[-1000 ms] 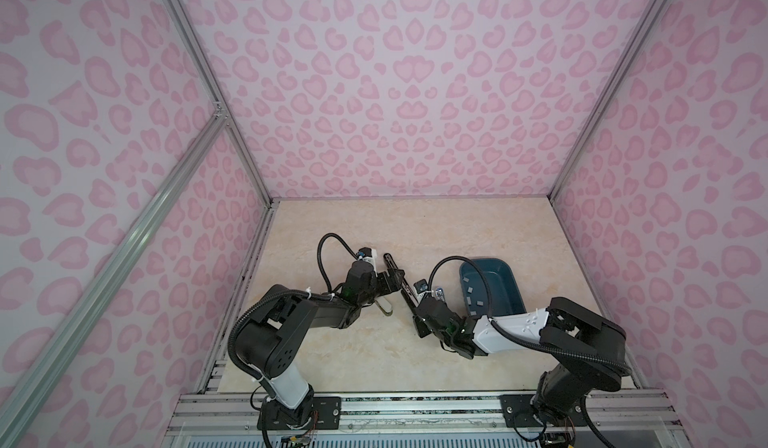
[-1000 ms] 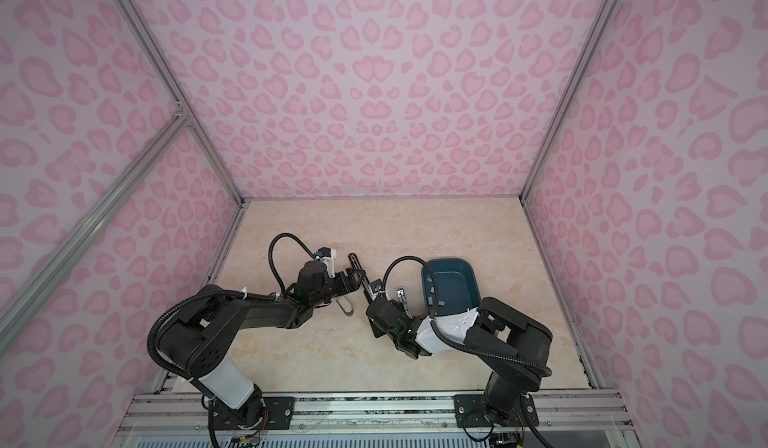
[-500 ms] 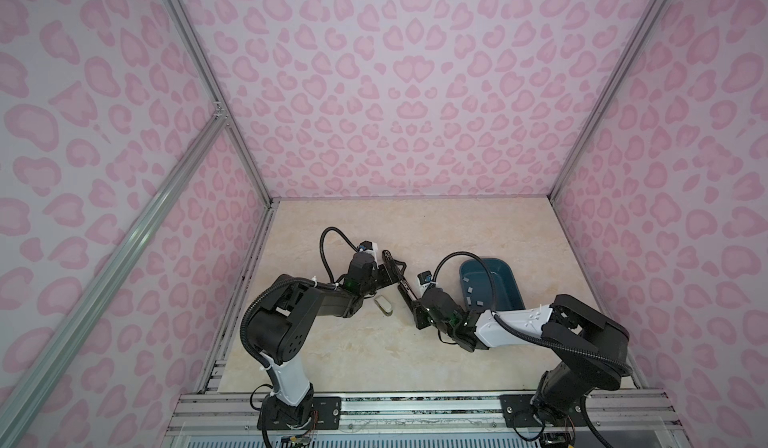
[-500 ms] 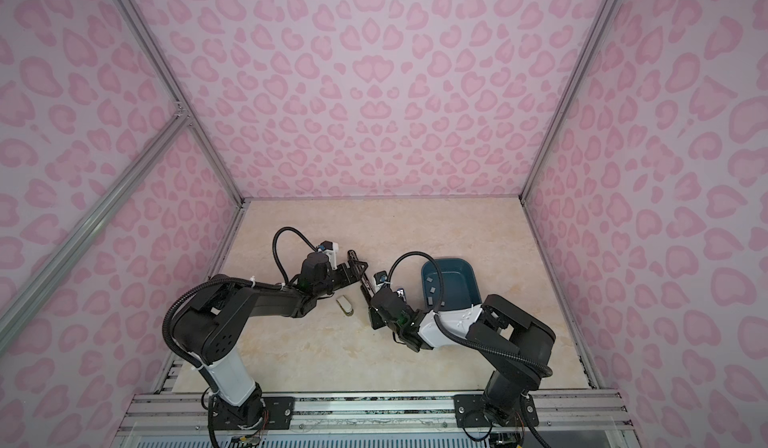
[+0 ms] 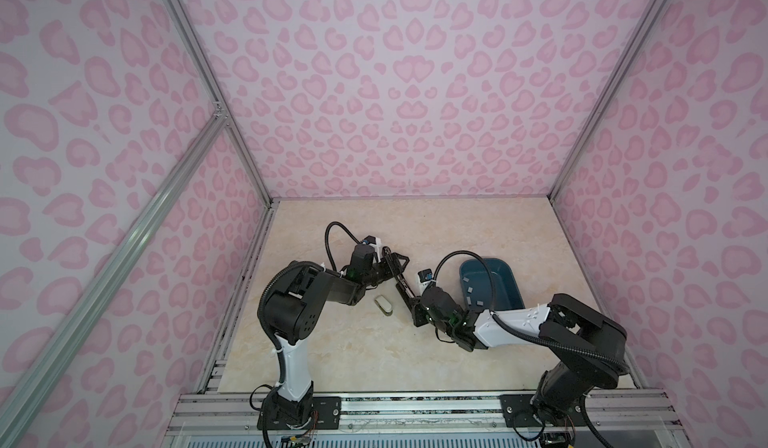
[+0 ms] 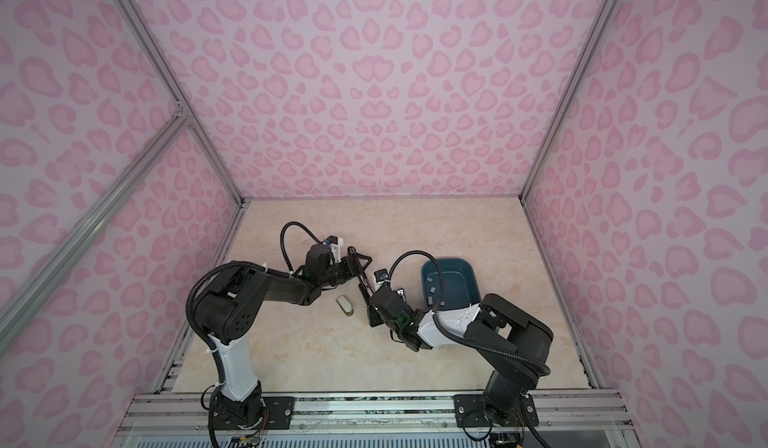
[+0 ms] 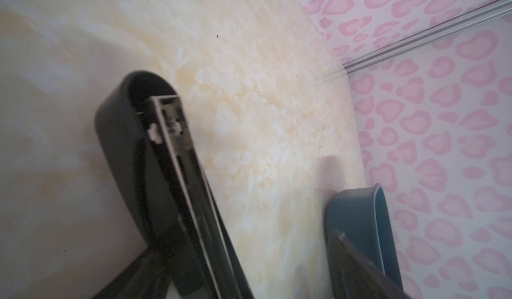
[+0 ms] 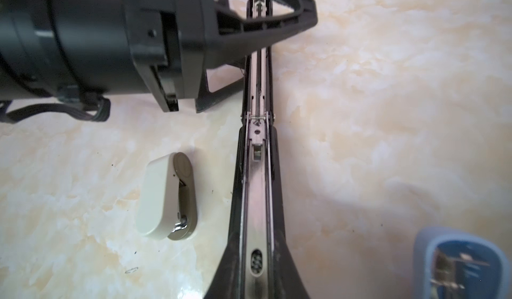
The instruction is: Load the staples into the stapler
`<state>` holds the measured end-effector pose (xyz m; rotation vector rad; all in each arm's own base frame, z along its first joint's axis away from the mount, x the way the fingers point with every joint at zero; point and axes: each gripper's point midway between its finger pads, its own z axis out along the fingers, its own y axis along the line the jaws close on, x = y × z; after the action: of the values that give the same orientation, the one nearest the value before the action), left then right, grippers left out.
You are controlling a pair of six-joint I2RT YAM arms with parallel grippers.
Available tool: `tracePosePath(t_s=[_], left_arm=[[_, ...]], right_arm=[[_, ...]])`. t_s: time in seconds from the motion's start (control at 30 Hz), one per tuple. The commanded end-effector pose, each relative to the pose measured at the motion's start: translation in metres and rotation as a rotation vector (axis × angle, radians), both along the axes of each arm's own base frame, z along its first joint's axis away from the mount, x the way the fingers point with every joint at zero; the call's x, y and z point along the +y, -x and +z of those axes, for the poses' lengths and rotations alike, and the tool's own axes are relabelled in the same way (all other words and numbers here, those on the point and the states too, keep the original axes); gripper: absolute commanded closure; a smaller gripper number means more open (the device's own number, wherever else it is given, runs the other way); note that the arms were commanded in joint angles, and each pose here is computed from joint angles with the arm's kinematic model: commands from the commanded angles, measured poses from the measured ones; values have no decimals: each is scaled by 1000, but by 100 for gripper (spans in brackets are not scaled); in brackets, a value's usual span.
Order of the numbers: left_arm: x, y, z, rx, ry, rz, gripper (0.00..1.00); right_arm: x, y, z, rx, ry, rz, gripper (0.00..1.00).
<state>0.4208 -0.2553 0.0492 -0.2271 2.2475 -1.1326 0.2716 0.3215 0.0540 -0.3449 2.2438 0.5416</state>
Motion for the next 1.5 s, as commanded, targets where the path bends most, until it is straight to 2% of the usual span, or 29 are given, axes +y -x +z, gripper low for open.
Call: tracePosePath(t_s=[0.0, 0.2, 0.43, 0.6, 0.83, 0.9, 1.1, 1.47], left_arm=[[4, -11, 3, 0, 45, -28, 14], [1, -23, 34, -104, 51, -87, 18], [-1, -18, 67, -210, 53, -137, 27], [-7, -5, 91, -309, 38, -203, 31], [-15, 26, 99, -448, -75, -251, 32], [-19, 36, 98, -480, -114, -261, 33], [-17, 51, 85, -498, -188, -248, 33], [-18, 53, 81, -495, -188, -260, 33]], right_arm=[[12, 4, 6, -42, -13, 40, 100], [17, 14, -6, -107, 94, 79, 100], [14, 7, -17, -161, 143, 79, 100], [14, 8, -22, -215, 148, 106, 100], [11, 12, -28, -271, 91, 118, 100], [10, 13, -29, -286, 63, 119, 96], [3, 15, -26, -334, -8, 97, 74], [-11, 29, -20, -355, 0, 93, 57]])
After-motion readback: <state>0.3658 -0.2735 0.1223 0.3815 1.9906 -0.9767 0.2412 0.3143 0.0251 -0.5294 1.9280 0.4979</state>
